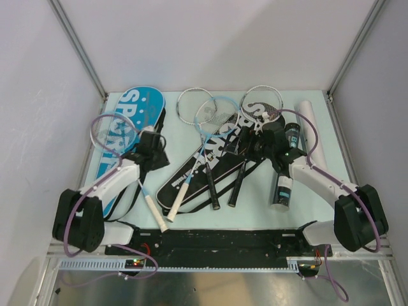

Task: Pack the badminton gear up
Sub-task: Adjust the racket at the center of the board, then pick up the racket from the center of the board.

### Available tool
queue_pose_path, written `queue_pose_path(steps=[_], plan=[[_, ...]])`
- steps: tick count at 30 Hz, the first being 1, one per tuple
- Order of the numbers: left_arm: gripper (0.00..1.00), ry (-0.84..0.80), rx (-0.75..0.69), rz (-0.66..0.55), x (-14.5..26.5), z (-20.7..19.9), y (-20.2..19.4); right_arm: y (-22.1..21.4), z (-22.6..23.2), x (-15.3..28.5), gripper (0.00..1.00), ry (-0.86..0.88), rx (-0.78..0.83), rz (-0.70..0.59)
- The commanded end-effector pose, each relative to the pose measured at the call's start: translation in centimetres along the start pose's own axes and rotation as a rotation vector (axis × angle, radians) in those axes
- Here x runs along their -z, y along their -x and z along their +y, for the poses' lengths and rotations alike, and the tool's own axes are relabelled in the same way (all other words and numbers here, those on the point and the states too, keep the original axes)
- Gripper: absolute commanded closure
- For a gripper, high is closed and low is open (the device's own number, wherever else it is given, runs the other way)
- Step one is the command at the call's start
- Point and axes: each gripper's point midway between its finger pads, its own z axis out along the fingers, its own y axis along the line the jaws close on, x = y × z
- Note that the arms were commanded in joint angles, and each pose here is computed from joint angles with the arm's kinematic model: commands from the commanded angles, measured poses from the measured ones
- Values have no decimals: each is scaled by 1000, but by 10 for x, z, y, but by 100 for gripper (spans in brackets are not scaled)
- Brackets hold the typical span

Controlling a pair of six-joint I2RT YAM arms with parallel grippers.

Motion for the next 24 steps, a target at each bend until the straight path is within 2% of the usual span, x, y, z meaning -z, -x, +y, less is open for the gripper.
queue_pose_path(steps=[1, 6, 10, 15, 17, 24], plan=[[55, 235, 271, -167, 9, 68, 20, 14, 13, 13, 8, 31, 53, -61], [57, 470, 396, -169, 14, 126, 7, 16, 11, 18, 8, 21, 68, -69], [57, 577, 430, -177, 16, 150, -4, 17, 8, 18, 8, 15, 73, -70], [59, 608, 492, -102, 1, 159, -20, 18, 7, 17, 8, 19, 71, -68], [66, 607, 515, -64, -6, 159, -28, 18, 6, 16, 8, 14, 69, -71], [73, 580, 549, -36, -14, 158, -28, 22, 7, 21, 9, 8, 86, -90]])
